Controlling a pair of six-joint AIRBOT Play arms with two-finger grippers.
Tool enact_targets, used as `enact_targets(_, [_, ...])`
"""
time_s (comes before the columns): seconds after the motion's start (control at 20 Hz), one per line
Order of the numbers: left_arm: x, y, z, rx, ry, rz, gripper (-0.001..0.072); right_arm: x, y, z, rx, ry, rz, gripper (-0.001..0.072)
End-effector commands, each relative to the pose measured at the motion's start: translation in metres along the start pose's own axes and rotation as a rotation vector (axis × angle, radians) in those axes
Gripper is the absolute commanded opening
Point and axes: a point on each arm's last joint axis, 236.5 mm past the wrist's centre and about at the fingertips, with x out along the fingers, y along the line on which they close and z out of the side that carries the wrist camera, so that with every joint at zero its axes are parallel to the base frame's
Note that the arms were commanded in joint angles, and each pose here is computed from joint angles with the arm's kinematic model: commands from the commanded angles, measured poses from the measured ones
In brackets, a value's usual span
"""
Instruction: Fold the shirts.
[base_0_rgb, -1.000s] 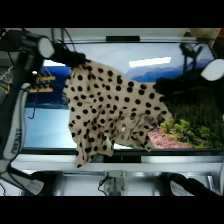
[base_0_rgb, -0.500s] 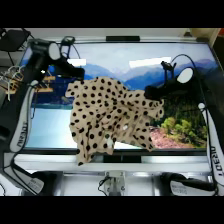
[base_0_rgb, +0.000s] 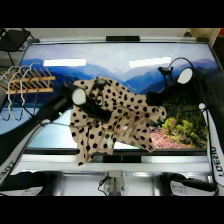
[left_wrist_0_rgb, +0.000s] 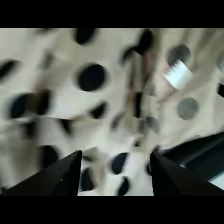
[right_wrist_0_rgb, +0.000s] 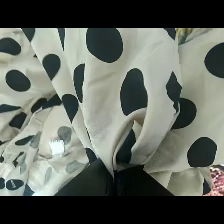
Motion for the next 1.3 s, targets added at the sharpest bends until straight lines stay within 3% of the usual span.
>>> enact_targets(0.0, [0.059, -0.04, -0.032, 0.005, 0.009, -0.046, 0.0491, 0.0, 0.0, -0.009, -0.001, 0.037, -0.001, 0.0076])
enact_targets(0.1, [0.073, -0.037, -0.022, 0.0, -0.025, -0.045, 0.0489, 0.0, 0.0, -0.01, -0.001, 0.04, 0.0, 0.0076])
enact_targets(0.15, [0.082, -0.034, -0.018, 0.0, -0.033, -0.041, 0.0435, 0.0, 0.0, -0.01, -0.001, 0.04, 0.0, 0.0076])
enact_targets(0.3, [0.104, -0.03, -0.024, -0.029, 0.001, -0.043, 0.0435, -0.001, 0.001, -0.013, -0.001, 0.054, 0.005, 0.0076])
enact_targets(0.35, [0.106, -0.032, -0.022, -0.039, -0.007, -0.051, 0.0391, -0.001, 0.001, -0.013, -0.001, 0.055, 0.005, 0.0076])
enact_targets(0.45, [0.106, -0.032, -0.014, -0.043, -0.037, -0.055, 0.0173, -0.001, 0.001, -0.013, 0.0, 0.055, 0.006, 0.0076])
enact_targets(0.55, [0.105, -0.024, -0.011, -0.057, -0.039, -0.05, 0.0064, -0.001, 0.002, -0.014, 0.0, 0.058, 0.007, 0.0076])
enact_targets(0.7, [0.08, 0.003, -0.006, 0.021, -0.03, 0.011, 0.0046, -0.006, 0.004, -0.017, -0.012, 0.063, 0.012, 0.0076])
enact_targets(0.8, [0.015, 0.04, 0.015, 0.131, -0.077, 0.18, 0.0045, -0.029, 0.012, -0.017, -0.06, 0.023, 0.007, 0.0076])
enact_targets(0.9, [-0.096, 0.067, 0.047, 0.18, -0.228, 0.358, 0.0046, -0.078, 0.029, -0.006, -0.116, -0.084, 0.005, 0.0076])
enact_targets(0.95, [-0.164, 0.062, 0.063, 0.17, -0.365, 0.379, 0.0045, -0.112, 0.043, 0.003, -0.153, -0.174, 0.003, 0.0076])
enact_targets(1.1, [-0.376, -0.004, 0.074, 0.201, -0.898, 0.276, 0.0046, -0.248, 0.092, 0.025, -0.308, -0.584, -0.019, 0.0076])
enact_targets(1.25, [-0.543, -0.068, 0.019, 0.299, -1.352, 0.129, 0.0046, -0.394, 0.139, 0.007, -0.425, -1.064, -0.045, 0.0075])
